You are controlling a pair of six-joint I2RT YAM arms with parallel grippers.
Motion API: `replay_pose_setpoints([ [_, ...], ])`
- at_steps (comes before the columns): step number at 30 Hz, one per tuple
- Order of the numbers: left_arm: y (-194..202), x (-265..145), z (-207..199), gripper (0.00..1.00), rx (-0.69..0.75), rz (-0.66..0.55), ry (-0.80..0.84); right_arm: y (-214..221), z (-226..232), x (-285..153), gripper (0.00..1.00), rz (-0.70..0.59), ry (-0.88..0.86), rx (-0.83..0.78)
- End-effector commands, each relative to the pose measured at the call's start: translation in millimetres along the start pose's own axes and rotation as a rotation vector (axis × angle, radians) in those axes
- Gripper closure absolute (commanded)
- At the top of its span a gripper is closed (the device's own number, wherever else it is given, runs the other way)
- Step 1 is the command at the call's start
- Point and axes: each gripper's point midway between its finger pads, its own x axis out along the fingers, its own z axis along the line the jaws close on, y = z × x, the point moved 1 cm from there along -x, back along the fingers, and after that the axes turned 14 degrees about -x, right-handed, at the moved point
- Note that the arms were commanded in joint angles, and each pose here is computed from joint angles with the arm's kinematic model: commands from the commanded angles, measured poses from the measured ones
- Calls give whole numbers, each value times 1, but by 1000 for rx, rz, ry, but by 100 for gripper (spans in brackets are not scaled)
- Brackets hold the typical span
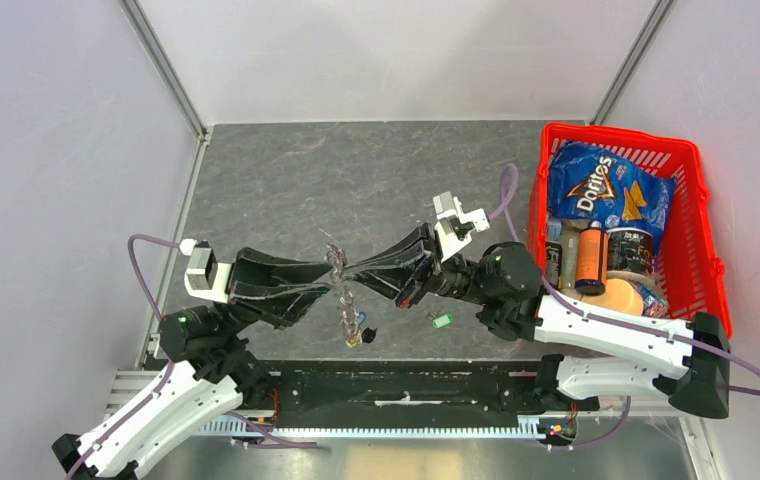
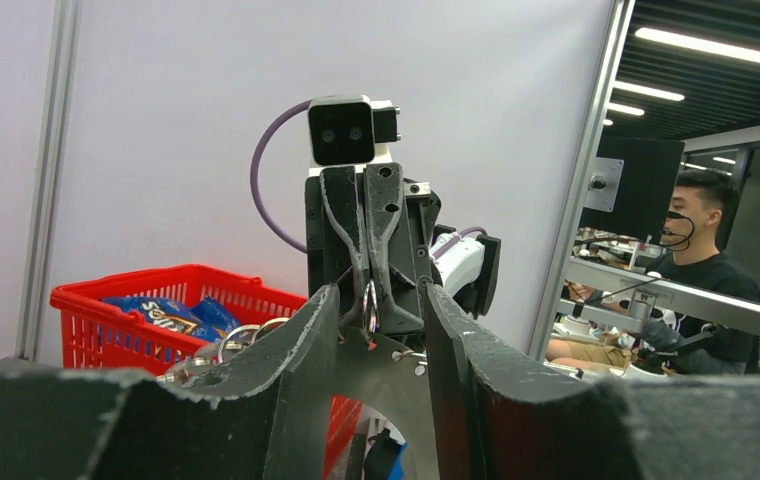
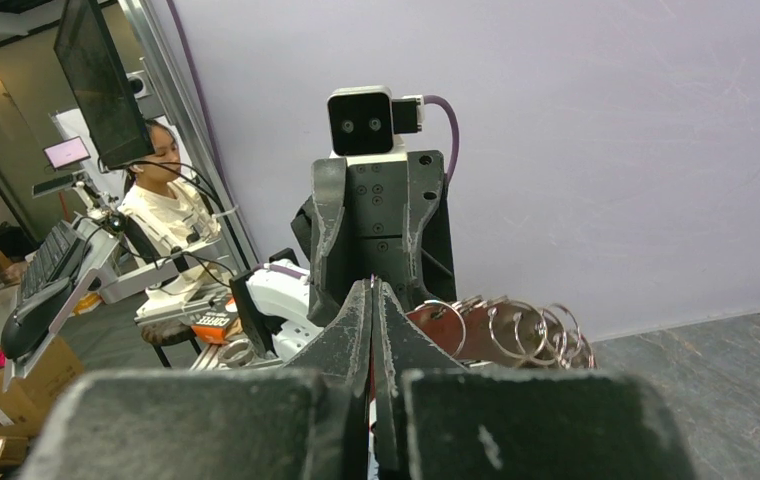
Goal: Put the keys on the keyring
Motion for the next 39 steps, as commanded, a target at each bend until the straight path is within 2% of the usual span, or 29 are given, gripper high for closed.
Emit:
replay_pose_setpoints([
  [1, -6, 2, -6, 58, -10, -24, 21, -43, 5, 9, 100, -134, -20, -37],
  [6, -5, 2, -3, 62, -9, -19, 10, -45, 5, 9, 100, -135, -21, -38],
  [14, 0, 4, -1, 75, -18, 5, 10, -48, 8, 10, 100, -137, -33, -37],
  [16, 1, 5, 0, 80, -20, 12, 8, -50, 8, 10, 100, -138, -34, -38],
  [20, 1, 6, -2, 97, -18, 22, 16, -50, 9, 10, 100, -138, -38, -37],
  [27, 1, 10, -9, 98, -13, 63, 30, -49, 11, 8, 100, -108, -42, -29],
  [30, 2, 13, -14, 98, -8, 114, 28, -42, 9, 5, 100, -4, -19, -25],
  [31, 3, 13, -15, 98, -10, 132, 25, -38, 9, 2, 94, 37, -16, -24],
  [32, 4, 13, -17, 98, -9, 152, 24, -39, 12, 0, 83, 65, -21, -29],
  [34, 5, 13, -20, 98, -4, 192, 18, -36, 13, -8, 72, 156, -11, -26],
  [39, 11, 10, -24, 98, 7, 285, -8, -50, 21, -28, 57, 282, -7, -39],
])
